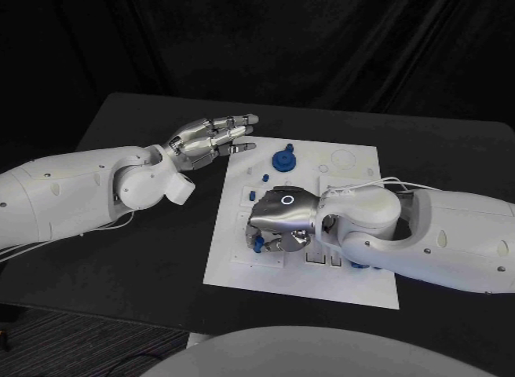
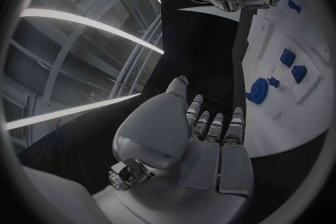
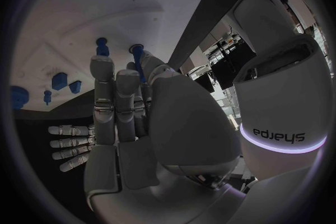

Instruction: Assemble the parts on the task board

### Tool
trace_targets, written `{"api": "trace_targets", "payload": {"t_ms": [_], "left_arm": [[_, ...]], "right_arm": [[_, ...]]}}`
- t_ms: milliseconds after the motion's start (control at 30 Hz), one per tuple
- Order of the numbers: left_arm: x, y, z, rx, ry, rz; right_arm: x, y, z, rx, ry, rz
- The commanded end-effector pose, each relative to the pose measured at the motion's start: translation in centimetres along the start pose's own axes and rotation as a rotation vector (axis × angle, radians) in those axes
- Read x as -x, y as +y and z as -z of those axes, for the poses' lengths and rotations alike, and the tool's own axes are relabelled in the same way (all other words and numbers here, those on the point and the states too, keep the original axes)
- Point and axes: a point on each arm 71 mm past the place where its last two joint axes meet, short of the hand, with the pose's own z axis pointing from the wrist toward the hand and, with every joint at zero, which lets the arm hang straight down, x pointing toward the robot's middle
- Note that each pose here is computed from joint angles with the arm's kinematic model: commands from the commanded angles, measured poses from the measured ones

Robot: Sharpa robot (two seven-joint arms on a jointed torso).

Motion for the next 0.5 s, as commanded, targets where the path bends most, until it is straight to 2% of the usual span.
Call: {"api": "trace_targets", "payload": {"t_ms": [33,500], "left_arm": [[-0.18,0.01,-0.04,-0.006,0.014,0.008],[-0.10,0.05,-0.08,-0.004,0.015,0.009]], "right_arm": [[-0.06,0.11,0.06,0.006,-0.013,0.070],[-0.21,0.14,0.18,0.008,-0.002,0.100]]}}
